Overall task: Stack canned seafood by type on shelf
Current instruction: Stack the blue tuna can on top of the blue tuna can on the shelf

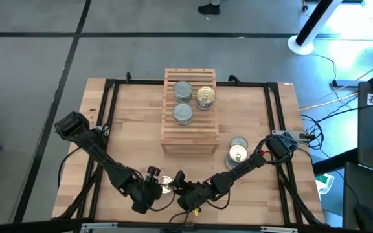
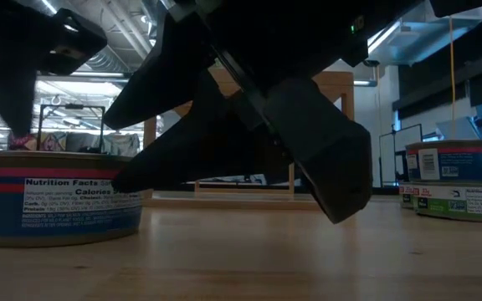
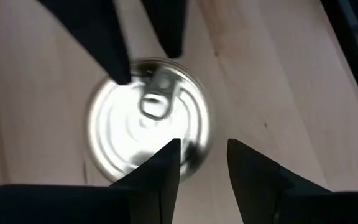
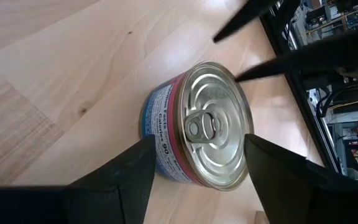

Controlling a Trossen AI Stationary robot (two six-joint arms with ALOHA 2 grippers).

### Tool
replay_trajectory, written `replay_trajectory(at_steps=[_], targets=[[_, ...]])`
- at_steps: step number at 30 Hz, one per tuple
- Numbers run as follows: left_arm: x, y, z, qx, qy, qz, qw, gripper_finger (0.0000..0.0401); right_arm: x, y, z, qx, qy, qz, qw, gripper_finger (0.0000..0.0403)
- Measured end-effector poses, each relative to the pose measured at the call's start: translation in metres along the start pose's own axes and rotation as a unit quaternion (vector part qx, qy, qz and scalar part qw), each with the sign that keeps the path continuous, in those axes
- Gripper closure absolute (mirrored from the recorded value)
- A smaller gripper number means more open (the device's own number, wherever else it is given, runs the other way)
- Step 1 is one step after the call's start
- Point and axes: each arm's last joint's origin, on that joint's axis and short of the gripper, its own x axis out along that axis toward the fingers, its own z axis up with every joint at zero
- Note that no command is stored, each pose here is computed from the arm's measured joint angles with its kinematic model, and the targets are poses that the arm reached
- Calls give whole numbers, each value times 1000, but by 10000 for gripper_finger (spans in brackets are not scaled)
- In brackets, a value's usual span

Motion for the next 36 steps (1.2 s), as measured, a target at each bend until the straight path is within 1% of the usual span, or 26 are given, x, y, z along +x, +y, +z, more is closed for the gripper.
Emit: replay_trajectory(at_steps=[5,8,13,16,18,22,29,33,36], targets=[[6,-10,-1,41,8,1,999,274,0,0,0,0,0,0,1000,162],[10,-12,-3,58,9,20,998,274,0,0,0,0,1,-1,1000,162],[15,-14,-4,66,13,29,997,274,0,0,0,0,1,-1,1000,162],[14,-15,-5,81,13,29,996,274,0,0,0,0,1,-1,1000,162],[14,-16,-5,92,11,40,995,278,0,0,0,0,1,-1,1000,162],[14,-15,-7,115,15,63,991,309,0,0,0,0,1,-1,1000,162],[14,-13,-8,117,17,76,990,373,0,0,0,0,1,-1,1000,162],[14,-11,-10,124,31,86,988,394,0,0,0,0,1,-1,1000,162],[14,-9,-10,122,33,87,988,399,0,0,0,0,1,-1,1000,162]])
